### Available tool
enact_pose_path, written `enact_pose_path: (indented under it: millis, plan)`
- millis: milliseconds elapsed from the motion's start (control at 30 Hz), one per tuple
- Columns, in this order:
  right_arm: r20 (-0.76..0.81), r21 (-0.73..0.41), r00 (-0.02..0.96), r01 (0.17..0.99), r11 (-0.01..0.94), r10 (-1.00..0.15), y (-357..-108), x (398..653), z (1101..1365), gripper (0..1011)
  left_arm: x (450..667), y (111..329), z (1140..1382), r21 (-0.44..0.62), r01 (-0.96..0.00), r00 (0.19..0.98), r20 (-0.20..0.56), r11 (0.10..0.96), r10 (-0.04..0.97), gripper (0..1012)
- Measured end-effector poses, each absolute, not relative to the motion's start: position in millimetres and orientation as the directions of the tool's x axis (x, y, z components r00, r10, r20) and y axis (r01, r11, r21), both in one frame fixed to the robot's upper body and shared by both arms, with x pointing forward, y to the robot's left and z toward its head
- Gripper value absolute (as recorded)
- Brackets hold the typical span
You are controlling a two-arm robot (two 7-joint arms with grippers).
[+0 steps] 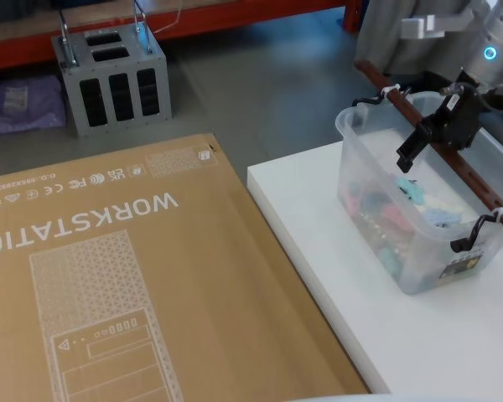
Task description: Use one hand to grasp the basket and place it at the designated location.
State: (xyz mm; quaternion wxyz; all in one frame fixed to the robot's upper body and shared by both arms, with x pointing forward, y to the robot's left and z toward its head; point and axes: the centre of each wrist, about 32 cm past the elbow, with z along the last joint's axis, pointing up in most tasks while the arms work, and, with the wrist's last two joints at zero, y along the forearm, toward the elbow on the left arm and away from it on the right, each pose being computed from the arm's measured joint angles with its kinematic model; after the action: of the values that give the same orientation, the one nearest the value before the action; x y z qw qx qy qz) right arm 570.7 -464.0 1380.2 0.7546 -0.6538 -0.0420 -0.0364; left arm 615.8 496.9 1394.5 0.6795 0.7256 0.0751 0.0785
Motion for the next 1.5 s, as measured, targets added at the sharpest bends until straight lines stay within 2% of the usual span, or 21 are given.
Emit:
enact_pose_path:
  millis: [467, 600, 733, 967, 1067, 1200, 1500]
  plan:
    - [0.181, -0.981, 0.983, 0.183, 0.069, -0.03, -460.8, 562.1, 1404.0, 1001, 615.9, 496.9, 1394.5, 0.998, 0.002, 0.976, 0.012, -0.065, 0.216, 0]
    - [0.236, -0.971, 0.97, 0.238, 0.032, -0.051, -461.4, 550.6, 1422.2, 1001, 615.9, 496.9, 1394.5, 0.998, 0.002, 0.976, 0.012, -0.065, 0.215, 0]
    - [0.251, -0.967, 0.966, 0.253, 0.024, -0.054, -461.2, 547.4, 1427.2, 1001, 615.8, 497.0, 1394.5, 0.998, 0.002, 0.976, 0.012, -0.065, 0.216, 0]
    - [0.259, -0.965, 0.964, 0.26, 0.02, -0.055, -461.3, 545.9, 1429.3, 1001, 615.8, 496.9, 1394.5, 0.998, 0.002, 0.976, 0.012, -0.065, 0.216, 0]
    - [0.29, -0.956, 0.956, 0.291, 0.035, -0.046, -461.2, 537.6, 1442.7, 1001, 615.9, 496.8, 1394.5, 0.998, 0.002, 0.976, 0.012, -0.065, 0.215, 0]
    - [0.301, -0.952, 0.953, 0.303, 0.044, -0.041, -461.0, 534.8, 1447.6, 1001, 615.9, 496.9, 1394.5, 0.998, 0.002, 0.976, 0.012, -0.065, 0.215, 0]
    - [0.307, -0.95, 0.951, 0.309, 0.054, -0.036, -460.7, 533.4, 1450.9, 1001, 615.8, 497.0, 1394.5, 0.998, 0.002, 0.976, 0.012, -0.065, 0.216, 0]
